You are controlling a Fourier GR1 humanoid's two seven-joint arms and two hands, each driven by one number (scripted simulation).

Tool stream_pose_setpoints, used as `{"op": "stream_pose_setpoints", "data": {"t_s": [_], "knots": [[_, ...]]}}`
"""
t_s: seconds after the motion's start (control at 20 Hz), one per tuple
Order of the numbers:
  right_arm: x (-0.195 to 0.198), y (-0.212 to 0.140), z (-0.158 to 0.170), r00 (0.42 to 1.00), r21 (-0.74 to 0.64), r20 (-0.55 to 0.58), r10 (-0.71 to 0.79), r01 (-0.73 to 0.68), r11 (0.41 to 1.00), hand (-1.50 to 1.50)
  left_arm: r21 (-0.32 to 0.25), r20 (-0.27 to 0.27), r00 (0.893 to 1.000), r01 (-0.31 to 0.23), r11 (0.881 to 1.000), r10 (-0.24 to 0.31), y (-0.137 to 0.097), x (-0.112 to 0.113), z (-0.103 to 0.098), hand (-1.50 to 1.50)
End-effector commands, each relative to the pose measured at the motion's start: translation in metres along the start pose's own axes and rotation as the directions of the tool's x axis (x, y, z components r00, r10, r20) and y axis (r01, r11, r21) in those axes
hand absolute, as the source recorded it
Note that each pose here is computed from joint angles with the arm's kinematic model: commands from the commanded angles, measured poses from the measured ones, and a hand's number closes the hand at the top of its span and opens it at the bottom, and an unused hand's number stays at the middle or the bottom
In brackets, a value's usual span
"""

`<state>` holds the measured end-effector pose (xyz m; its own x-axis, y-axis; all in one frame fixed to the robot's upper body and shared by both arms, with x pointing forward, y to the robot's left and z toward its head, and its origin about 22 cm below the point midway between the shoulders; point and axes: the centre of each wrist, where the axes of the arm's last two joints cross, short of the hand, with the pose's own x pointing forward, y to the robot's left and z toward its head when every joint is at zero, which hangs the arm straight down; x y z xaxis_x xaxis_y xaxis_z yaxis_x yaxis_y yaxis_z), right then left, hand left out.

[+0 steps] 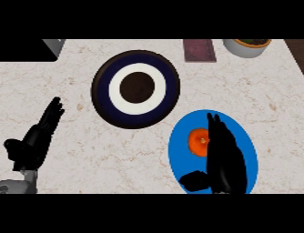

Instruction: Pick the squash from the plate and place it in the plate

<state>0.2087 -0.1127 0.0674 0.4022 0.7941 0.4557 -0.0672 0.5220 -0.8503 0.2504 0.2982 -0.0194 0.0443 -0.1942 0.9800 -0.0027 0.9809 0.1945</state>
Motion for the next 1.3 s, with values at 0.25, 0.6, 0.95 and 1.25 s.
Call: {"op": "stream_pose_setpoints", "data": {"t_s": [0.25,0.6,0.95,1.25], "knots": [[-0.013,0.004,-0.028,0.994,0.090,-0.089,0.065,-0.056,0.994,-1.50,-0.008,0.001,1.000,-0.004,1.000,0.004,-0.001,0.006,-0.008,0.00],[-0.004,0.025,-0.049,0.983,0.058,-0.140,0.123,-0.116,0.992,-1.50,0.004,-0.008,1.000,0.010,1.000,-0.010,0.020,0.007,0.001,0.00],[-0.020,0.040,-0.060,0.986,0.118,-0.124,0.112,-0.097,0.988,-1.50,-0.005,0.025,1.000,0.002,1.000,-0.002,0.007,0.000,0.015,0.00],[-0.036,0.067,-0.062,0.991,0.169,-0.044,0.130,-0.120,0.978,1.50,-0.007,-0.001,1.000,-0.007,1.000,0.007,0.025,-0.003,0.012,0.00]]}}
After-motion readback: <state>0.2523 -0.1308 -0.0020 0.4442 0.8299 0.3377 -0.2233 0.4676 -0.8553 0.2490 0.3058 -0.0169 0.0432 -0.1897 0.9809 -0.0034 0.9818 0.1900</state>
